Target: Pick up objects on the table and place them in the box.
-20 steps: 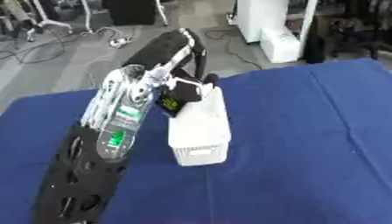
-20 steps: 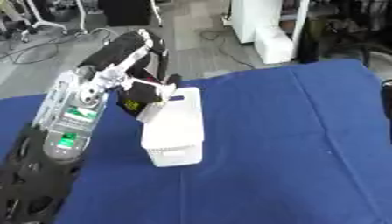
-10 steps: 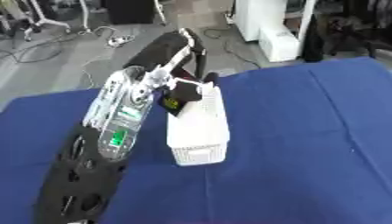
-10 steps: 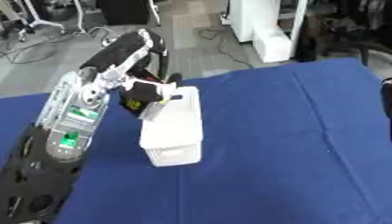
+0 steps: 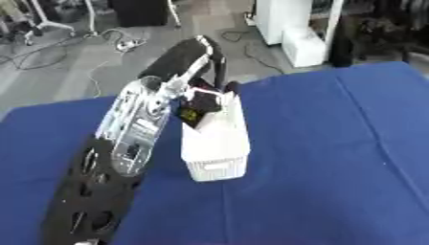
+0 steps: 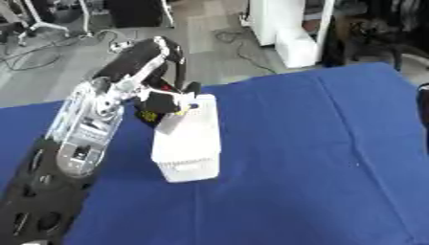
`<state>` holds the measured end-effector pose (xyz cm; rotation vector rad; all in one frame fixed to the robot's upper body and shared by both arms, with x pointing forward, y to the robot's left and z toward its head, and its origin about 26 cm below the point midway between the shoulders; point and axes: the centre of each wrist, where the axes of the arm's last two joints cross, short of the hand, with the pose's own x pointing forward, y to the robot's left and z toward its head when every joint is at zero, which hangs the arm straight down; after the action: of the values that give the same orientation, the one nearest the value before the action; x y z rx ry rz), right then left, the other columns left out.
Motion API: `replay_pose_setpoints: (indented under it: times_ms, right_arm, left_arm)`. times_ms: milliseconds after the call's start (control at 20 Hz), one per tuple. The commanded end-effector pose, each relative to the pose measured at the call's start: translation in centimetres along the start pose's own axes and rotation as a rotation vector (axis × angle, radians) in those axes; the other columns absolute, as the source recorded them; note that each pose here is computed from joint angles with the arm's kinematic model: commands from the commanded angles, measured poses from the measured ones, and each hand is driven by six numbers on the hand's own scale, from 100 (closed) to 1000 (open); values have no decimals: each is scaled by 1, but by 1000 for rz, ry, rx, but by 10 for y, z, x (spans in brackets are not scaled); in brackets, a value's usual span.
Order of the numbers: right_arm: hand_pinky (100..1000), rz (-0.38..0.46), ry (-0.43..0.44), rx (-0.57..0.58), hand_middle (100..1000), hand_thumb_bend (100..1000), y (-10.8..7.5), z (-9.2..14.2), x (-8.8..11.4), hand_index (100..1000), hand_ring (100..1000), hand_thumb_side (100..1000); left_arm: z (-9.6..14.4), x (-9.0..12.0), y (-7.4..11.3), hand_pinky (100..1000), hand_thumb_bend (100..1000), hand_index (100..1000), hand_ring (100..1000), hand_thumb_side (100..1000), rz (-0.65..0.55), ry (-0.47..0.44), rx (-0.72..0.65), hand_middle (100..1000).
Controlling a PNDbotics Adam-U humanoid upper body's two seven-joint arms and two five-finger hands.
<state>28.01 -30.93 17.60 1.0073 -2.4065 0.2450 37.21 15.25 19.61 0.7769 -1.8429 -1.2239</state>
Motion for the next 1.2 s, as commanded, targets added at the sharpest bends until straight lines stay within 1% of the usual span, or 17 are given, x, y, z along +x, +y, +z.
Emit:
replay_pose_setpoints:
  times_ms: [50, 550, 950, 1000, 1050, 1100, 1150, 1200]
  right_arm:
    - [165, 12, -2, 35, 248, 100, 0, -9, 6, 383, 289, 1000]
    - [165, 10, -3, 35, 247, 100, 0, -9, 6, 382, 289, 1000]
    - [165, 8, -3, 37, 247, 100, 0, -9, 6, 382, 289, 1000]
    - [165, 8, -2, 38, 247, 100, 0, -9, 6, 382, 289, 1000]
    - [165, 7, -2, 38, 247, 100, 0, -9, 6, 382, 289, 1000]
    - [165, 7, -2, 39, 247, 100, 0, -9, 5, 382, 289, 1000]
    - [165, 7, -2, 39, 247, 100, 0, -9, 5, 382, 289, 1000]
    - [165, 6, -2, 39, 247, 100, 0, -10, 5, 382, 289, 1000]
  left_arm:
    - [-2, -9, -1, 100, 169, 327, 241, 178, -14, 12, 35, 462]
    - [-9, -36, -38, 100, 155, 344, 244, 200, 14, 28, 21, 467]
    - [-13, -51, -72, 100, 168, 328, 229, 208, 54, -19, 51, 470]
    - [-14, -53, -77, 100, 128, 339, 247, 232, 63, -26, 59, 481]
    - [-14, -55, -82, 100, 166, 414, 289, 298, 67, -28, 61, 537]
    - [-13, -57, -87, 138, 350, 496, 365, 369, 59, -24, 43, 626]
    - [-13, -59, -92, 252, 463, 552, 451, 462, 37, -20, 15, 719]
    - [-13, -61, -95, 432, 561, 591, 546, 565, 8, -13, -13, 794]
